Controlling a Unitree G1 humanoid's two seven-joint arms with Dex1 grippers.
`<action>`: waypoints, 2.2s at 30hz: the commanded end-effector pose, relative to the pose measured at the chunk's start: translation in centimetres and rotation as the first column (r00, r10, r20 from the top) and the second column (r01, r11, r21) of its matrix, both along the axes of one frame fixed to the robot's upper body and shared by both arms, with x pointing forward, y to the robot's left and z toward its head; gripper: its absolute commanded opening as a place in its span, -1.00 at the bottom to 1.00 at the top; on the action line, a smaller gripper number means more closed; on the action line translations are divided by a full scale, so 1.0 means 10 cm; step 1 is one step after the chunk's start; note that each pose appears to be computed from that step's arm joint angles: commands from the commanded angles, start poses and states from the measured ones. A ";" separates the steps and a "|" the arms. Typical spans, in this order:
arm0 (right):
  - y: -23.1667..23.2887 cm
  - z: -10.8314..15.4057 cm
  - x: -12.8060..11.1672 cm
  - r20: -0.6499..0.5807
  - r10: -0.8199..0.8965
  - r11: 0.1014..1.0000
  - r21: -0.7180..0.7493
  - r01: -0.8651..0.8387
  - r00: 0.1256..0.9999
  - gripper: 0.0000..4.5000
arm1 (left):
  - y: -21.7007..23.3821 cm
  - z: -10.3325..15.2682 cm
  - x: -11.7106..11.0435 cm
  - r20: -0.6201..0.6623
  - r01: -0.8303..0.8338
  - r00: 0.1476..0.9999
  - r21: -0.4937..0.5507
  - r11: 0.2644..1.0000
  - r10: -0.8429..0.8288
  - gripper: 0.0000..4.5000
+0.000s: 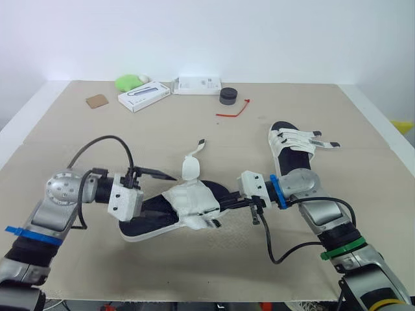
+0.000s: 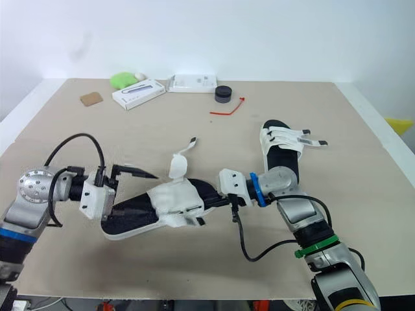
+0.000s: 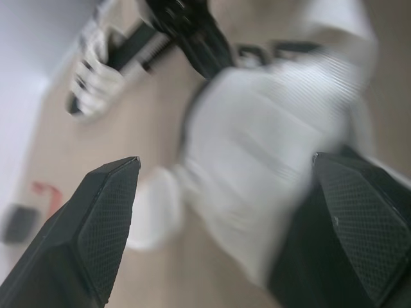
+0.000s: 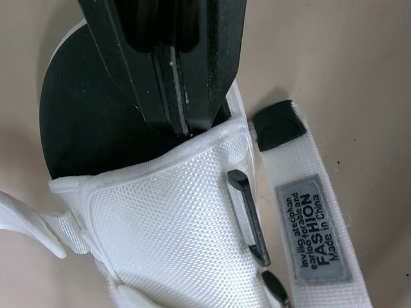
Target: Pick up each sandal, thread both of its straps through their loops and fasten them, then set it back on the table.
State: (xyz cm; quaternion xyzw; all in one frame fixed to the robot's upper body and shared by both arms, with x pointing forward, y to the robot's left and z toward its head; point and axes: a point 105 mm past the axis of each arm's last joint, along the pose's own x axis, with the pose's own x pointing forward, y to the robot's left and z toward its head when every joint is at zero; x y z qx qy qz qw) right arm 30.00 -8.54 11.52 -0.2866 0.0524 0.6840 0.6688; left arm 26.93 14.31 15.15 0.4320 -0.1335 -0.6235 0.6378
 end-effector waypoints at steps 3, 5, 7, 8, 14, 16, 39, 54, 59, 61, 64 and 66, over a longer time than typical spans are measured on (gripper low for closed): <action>0.00 -0.02 -0.01 -0.002 0.014 1.000 -0.014 -0.014 1.000 -1.00 | 0.12 0.04 0.03 0.001 -0.080 0.997 -0.017 0.997 0.080 0.98; 0.00 -0.02 0.00 -0.002 0.014 1.000 -0.015 -0.014 1.000 -1.00 | 0.07 0.02 0.08 -0.015 -0.107 0.994 -0.033 0.994 0.106 0.98; 0.00 -0.01 0.01 -0.001 0.014 1.000 -0.014 -0.014 1.000 -1.00 | 0.02 -0.02 0.10 -0.035 -0.117 0.993 -0.041 0.992 0.115 0.98; 0.00 -0.01 0.01 -0.001 0.014 1.000 -0.014 -0.014 1.000 -1.00 | -0.01 -0.03 0.11 -0.043 -0.116 0.993 -0.047 0.992 0.114 0.98; -0.01 0.00 0.03 0.004 0.007 1.000 -0.017 -0.007 1.000 -1.00 | -0.18 -0.06 0.22 -0.029 -0.124 0.992 -0.073 0.990 0.122 0.98; -0.02 0.01 0.03 0.005 0.006 1.000 -0.018 -0.006 1.000 -1.00 | -0.22 -0.07 0.27 -0.011 -0.129 0.992 -0.067 0.989 0.129 0.87; -0.06 0.32 0.00 0.032 -0.092 0.992 0.086 0.089 0.995 -1.00 | -0.72 0.01 0.87 0.403 0.080 0.905 0.153 0.985 -0.136 -0.97; -0.15 0.24 0.07 0.024 -0.190 0.979 0.078 0.188 0.981 -1.00 | -0.91 0.14 1.06 0.419 0.031 0.907 0.039 0.999 -0.044 -0.97; -0.23 0.17 0.14 0.009 -0.225 0.972 0.065 0.224 0.974 -1.00 | -0.86 0.08 1.03 0.379 0.025 0.925 0.024 0.999 -0.032 -0.97; -0.23 0.14 0.16 0.008 -0.228 0.972 0.061 0.227 0.974 -1.00 | -0.85 0.08 1.03 0.359 0.014 0.933 0.007 1.000 -0.016 -0.97; -0.23 0.10 0.19 0.004 -0.238 0.969 0.062 0.237 0.971 -1.00 | -0.86 0.09 1.02 0.336 0.008 0.942 -0.014 1.000 -0.003 -0.97; -0.22 0.06 0.19 0.004 -0.233 0.971 0.052 0.232 0.972 -1.00 | -0.85 0.05 1.00 0.315 0.008 0.949 -0.013 1.000 -0.003 -0.97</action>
